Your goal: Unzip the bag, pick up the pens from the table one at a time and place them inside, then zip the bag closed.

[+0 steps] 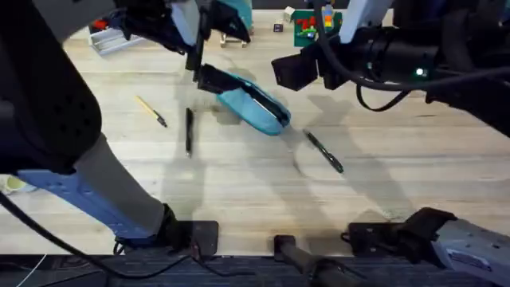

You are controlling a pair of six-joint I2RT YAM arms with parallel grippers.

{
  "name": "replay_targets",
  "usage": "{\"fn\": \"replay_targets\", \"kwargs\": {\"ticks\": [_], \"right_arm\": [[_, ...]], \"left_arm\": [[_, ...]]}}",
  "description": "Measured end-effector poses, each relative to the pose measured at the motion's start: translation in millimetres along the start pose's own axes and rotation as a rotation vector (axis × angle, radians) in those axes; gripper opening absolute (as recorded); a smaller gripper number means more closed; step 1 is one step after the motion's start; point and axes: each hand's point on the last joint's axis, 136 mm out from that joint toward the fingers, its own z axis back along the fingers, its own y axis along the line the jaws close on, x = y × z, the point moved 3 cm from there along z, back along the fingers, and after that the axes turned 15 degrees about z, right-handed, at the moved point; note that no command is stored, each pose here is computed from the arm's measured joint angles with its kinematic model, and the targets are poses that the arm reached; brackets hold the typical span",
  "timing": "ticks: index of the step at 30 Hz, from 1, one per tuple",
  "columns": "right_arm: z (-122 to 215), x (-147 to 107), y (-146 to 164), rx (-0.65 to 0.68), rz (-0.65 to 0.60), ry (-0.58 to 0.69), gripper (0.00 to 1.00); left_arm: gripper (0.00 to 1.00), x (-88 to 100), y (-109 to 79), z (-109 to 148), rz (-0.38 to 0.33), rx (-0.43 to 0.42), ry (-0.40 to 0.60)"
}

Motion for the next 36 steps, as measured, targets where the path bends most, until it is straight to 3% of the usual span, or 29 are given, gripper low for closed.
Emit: {"fn": "replay_targets", "kwargs": {"ticks": [10,18,26,29,36], "right_arm": [[0.3,-2.7,-11.0,-0.026,-0.018,0.006,0.997],[2.2,-9.7,-10.6,-0.02,-0.022,0.047,0.998],[14.7,-4.4,-11.2,-0.01,-0.023,0.086,0.998],[15.6,-2.8,-11.6,-0.011,-0.023,0.083,0.998],[15.9,-4.0,-11.2,-0.009,-0.023,0.09,0.997]], "left_arm": [[0.993,26.3,4.8,29.8,0.063,0.034,-0.144],[0.995,51.1,-7.0,44.1,0.176,-0.009,-0.164],[0.995,64.2,12.1,61.6,0.29,0.056,-0.132],[0.995,62.2,19.0,65.3,0.403,0.087,-0.077],[0.995,55.0,27.5,81.7,0.753,0.215,0.096]]}}
